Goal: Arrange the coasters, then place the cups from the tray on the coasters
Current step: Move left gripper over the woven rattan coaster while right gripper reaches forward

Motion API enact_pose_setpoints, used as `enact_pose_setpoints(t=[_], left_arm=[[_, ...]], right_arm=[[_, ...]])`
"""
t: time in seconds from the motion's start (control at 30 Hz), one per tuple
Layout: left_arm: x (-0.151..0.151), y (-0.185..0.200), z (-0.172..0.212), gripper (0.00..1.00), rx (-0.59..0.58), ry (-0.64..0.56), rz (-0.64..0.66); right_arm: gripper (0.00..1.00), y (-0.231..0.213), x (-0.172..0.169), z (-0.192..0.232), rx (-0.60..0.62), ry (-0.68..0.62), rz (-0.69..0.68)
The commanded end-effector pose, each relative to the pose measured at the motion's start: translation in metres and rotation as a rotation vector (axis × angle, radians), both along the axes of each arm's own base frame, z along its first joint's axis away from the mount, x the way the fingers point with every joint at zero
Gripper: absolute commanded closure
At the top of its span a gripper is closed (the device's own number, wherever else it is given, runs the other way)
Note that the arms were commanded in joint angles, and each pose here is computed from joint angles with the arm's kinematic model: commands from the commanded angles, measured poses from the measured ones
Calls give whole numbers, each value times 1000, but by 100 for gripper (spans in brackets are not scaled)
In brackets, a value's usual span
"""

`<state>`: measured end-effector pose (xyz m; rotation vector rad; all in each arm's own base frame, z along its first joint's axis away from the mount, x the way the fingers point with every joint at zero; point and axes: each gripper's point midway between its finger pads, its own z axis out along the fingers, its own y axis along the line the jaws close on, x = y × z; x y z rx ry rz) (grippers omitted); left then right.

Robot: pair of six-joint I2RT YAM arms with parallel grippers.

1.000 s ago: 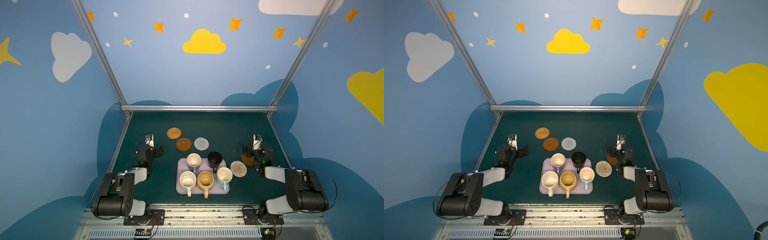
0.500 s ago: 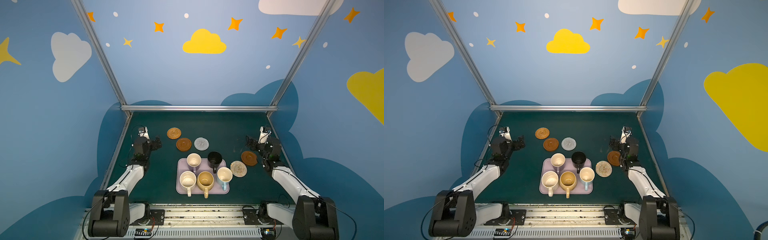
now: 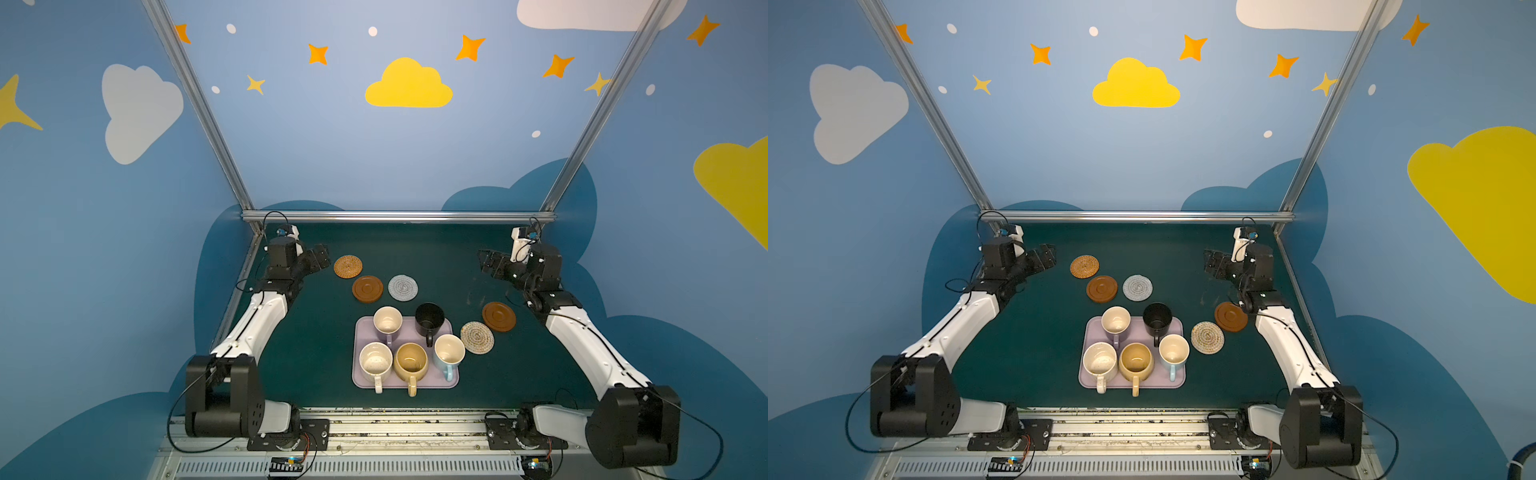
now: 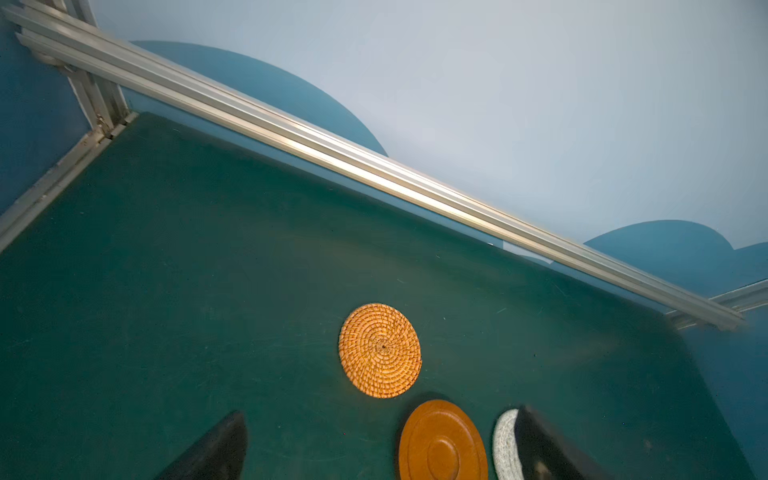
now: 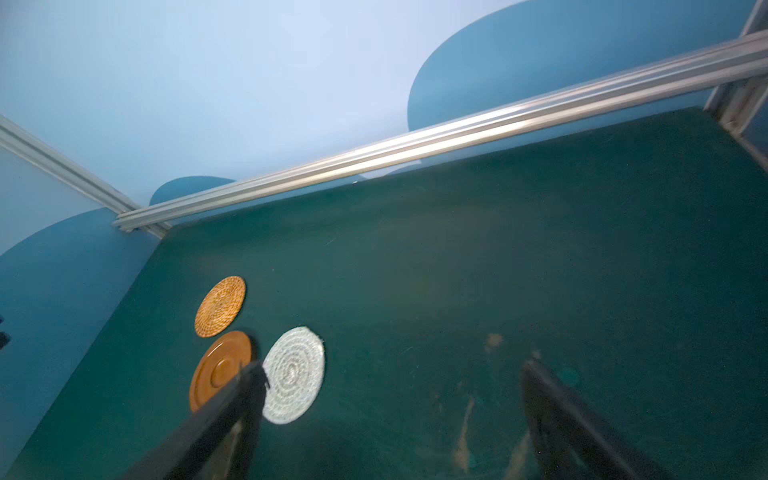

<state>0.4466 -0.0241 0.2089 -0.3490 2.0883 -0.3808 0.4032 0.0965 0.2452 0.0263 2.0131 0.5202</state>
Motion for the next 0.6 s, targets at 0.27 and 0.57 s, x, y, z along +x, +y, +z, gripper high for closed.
enact_pose_setpoints(t=[0.27,0.57], left_arm=[[33,-19,-71,9,45,283,-37],[65,-36,-108,20,126,409,-77]], right_arm=[[5,72,14,2,-29,118,145],[6,128,19,-1,-32,153,265]])
